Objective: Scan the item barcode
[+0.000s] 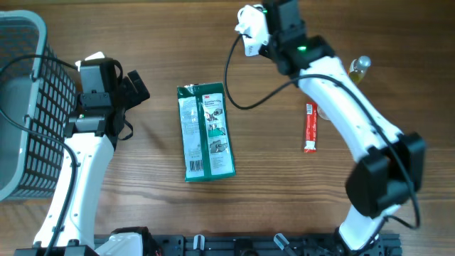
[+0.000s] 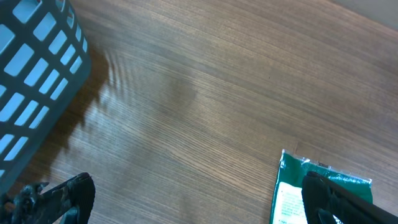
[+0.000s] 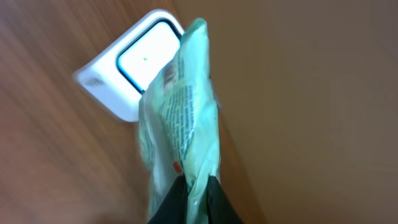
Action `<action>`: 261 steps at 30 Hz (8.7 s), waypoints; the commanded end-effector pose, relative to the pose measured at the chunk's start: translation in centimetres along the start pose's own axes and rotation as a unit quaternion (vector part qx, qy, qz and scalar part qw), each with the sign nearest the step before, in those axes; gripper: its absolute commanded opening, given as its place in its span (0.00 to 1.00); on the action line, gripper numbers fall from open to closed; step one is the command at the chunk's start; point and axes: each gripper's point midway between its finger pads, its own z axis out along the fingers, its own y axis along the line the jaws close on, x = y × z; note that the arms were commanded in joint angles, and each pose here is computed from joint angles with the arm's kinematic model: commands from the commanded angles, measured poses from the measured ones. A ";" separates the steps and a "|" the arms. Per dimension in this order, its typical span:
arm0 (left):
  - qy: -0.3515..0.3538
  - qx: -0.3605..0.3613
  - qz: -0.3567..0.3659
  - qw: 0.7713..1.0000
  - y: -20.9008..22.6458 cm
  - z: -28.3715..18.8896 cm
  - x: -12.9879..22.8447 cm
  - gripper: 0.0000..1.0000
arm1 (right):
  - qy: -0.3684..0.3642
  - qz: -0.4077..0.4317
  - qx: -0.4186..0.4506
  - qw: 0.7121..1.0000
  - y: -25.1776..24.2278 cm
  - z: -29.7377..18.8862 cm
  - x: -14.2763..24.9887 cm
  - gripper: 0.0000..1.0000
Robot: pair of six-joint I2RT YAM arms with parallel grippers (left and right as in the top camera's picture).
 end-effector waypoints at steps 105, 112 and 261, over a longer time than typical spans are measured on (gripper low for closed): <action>-0.009 -0.003 0.003 1.000 0.2 -0.3 -0.6 1.00 | 0.078 0.445 -0.276 0.849 32.8 -6.2 -3.2 0.70; -0.009 -0.003 0.003 1.000 0.2 -0.3 -0.6 1.00 | 0.080 0.450 -0.275 0.846 32.8 -6.1 -3.2 0.71; 0.120 0.192 -0.030 0.974 -6.4 -1.8 4.2 1.00 | 0.053 0.524 -0.361 0.769 30.0 -3.9 -4.3 0.81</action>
